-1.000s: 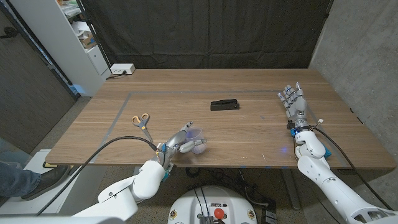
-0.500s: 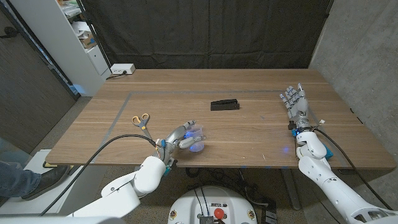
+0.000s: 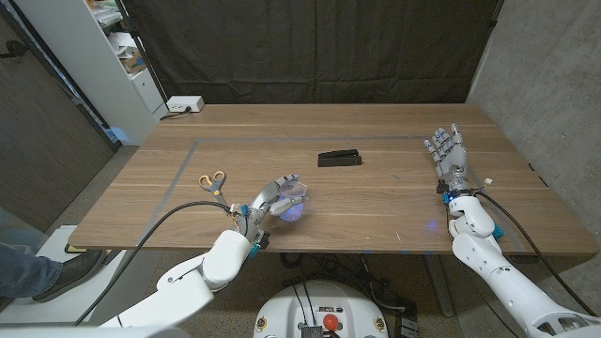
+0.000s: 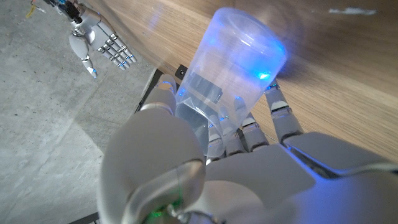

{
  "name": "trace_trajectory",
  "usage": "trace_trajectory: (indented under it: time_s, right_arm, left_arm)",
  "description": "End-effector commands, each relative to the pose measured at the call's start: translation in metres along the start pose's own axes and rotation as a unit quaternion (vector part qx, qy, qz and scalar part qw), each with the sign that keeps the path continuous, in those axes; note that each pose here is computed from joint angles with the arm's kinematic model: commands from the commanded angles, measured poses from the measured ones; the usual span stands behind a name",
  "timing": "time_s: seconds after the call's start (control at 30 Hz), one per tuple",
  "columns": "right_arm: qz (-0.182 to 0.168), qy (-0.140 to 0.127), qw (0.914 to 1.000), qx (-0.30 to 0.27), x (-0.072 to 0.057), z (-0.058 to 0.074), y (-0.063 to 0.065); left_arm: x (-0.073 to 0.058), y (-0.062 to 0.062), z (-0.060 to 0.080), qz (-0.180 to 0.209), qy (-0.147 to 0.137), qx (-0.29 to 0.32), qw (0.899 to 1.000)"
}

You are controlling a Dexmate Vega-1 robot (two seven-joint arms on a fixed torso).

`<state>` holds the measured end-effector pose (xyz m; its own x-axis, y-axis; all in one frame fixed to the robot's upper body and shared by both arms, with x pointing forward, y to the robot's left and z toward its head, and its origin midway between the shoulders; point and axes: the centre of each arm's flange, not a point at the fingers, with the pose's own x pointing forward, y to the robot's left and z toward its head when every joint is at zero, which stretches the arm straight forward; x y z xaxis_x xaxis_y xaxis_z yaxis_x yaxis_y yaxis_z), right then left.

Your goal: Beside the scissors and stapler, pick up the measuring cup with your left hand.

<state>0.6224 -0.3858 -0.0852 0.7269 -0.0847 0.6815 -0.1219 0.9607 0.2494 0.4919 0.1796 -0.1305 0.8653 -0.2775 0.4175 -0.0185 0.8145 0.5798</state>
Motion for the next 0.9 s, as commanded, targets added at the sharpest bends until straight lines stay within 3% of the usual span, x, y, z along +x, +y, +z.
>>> trace_trajectory:
  time_s: [0.03, 0.27, 0.9]
  right_arm:
    - [0.0, 0.001, 1.0, -0.008, 0.006, 0.002, 0.007]
    - [0.0, -0.002, 1.0, -0.009, 0.007, 0.004, 0.01]
    - [-0.002, -0.003, 0.9999, -0.01, 0.007, 0.007, 0.01]
  left_arm:
    - [0.009, 0.009, -0.005, 0.004, -0.006, -0.025, 1.0]
    - [0.012, 0.008, -0.006, -0.034, -0.001, -0.034, 0.999]
    - [0.014, 0.016, 0.007, -0.024, -0.018, -0.023, 0.999]
